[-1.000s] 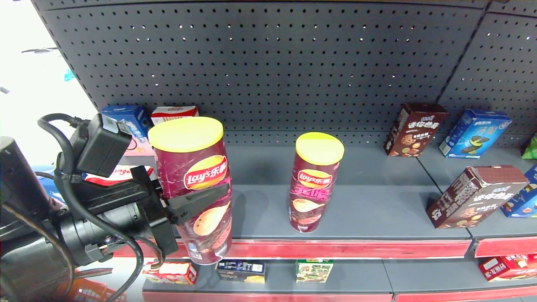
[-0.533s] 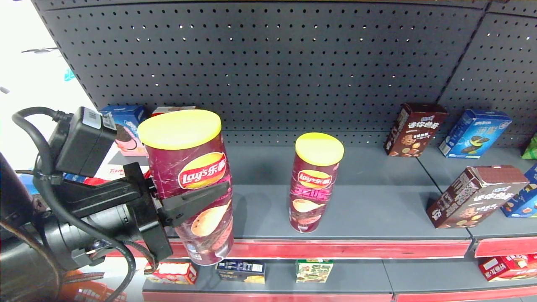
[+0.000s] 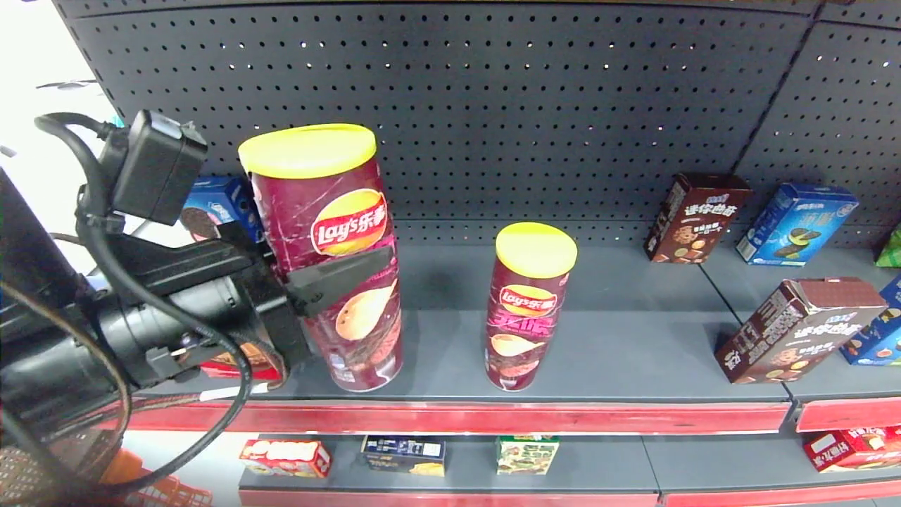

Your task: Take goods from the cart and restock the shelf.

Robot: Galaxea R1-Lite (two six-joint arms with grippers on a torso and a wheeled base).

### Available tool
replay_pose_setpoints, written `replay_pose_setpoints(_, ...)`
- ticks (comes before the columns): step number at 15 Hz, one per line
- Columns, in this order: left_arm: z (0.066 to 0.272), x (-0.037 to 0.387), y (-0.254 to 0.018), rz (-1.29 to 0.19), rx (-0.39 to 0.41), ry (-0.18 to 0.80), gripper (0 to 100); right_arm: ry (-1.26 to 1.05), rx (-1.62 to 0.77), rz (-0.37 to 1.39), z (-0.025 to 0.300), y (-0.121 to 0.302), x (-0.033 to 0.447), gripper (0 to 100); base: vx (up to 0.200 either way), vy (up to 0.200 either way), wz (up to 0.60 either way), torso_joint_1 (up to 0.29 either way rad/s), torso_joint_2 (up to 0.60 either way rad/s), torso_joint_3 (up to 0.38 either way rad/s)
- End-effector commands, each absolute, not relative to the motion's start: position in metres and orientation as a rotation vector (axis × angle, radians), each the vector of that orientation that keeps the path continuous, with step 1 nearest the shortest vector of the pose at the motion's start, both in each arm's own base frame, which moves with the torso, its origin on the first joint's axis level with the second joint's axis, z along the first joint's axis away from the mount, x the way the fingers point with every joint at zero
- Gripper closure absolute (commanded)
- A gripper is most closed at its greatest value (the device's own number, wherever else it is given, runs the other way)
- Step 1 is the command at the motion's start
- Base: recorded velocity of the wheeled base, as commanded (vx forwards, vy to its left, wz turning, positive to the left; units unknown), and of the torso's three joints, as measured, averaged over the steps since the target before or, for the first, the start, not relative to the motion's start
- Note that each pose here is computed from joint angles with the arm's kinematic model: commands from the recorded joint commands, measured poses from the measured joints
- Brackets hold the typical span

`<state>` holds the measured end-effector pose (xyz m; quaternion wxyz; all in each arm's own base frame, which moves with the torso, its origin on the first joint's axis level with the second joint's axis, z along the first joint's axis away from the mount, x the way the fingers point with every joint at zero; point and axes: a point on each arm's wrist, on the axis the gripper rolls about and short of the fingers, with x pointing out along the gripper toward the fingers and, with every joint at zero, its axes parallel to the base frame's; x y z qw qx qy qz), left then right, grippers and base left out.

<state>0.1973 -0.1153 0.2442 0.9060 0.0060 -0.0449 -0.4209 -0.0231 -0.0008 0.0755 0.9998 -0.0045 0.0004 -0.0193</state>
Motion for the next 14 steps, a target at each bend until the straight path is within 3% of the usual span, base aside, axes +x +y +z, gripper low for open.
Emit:
replay_pose_setpoints(1, 0.249, 0.234, -0.129, -0.865, -0.018, -0.080, 100, 0.003, -0.009, -0.038, 0.075, -0.001, -0.023, 0, 0.000, 0.000, 0.00, 0.000, 0.00, 0.000)
replay_pose_setpoints(3, 0.250, 0.259, -0.142, -0.932, -0.026, -0.084, 100, 0.003, -0.009, -0.038, 0.075, -0.001, -0.023, 0, 0.000, 0.000, 0.00, 0.000, 0.00, 0.000)
replay_pose_setpoints(6, 0.244, 0.306, -0.155, -0.909, -0.024, -0.084, 100, 0.003, -0.009, -0.038, 0.075, -0.001, -0.023, 0, 0.000, 0.000, 0.00, 0.000, 0.00, 0.000)
replay_pose_setpoints(14, 0.234, 0.377, -0.189, -0.919, -0.020, -0.151, 100, 0.003, -0.009, -0.038, 0.075, -0.001, -0.023, 0, 0.000, 0.000, 0.00, 0.000, 0.00, 0.000)
